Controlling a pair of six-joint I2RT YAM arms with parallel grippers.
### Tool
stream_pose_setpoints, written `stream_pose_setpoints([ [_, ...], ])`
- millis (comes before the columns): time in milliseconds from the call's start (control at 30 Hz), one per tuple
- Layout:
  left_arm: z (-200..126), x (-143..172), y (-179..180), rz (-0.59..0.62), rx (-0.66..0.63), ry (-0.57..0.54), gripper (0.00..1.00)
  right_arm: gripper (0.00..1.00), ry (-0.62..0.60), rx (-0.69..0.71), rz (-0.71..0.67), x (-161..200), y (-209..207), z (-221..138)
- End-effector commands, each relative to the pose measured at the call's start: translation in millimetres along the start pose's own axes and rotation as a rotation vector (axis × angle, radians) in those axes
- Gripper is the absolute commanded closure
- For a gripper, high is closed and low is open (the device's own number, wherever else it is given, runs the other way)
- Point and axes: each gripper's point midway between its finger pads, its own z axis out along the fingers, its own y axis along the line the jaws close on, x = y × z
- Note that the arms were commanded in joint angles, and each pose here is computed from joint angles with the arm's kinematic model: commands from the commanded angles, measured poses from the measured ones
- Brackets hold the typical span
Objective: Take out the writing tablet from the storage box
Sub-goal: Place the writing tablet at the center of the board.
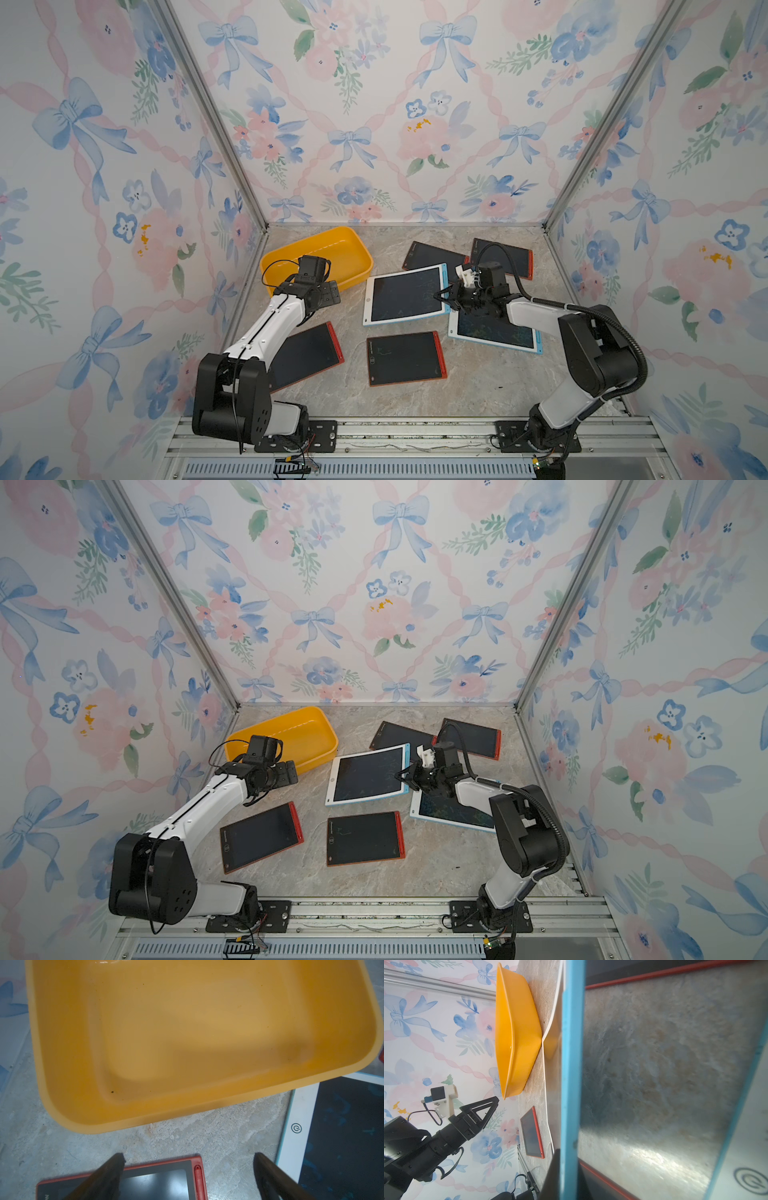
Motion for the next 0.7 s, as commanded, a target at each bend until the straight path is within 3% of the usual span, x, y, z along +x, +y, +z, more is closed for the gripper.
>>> stream_pose_setpoints([
  [0,-0.5,-7.5,-2.1,-0.002,-0.013,-0.011,0.02,0.92,0.021,0.113,0.041,11.5,-33.9,11.7],
  [667,5.3,-10.5,-11.0,0.016,0.006,0.006,0.02,0.72,0.067,0.222,0.028,27.8,-59.3,-2.7],
])
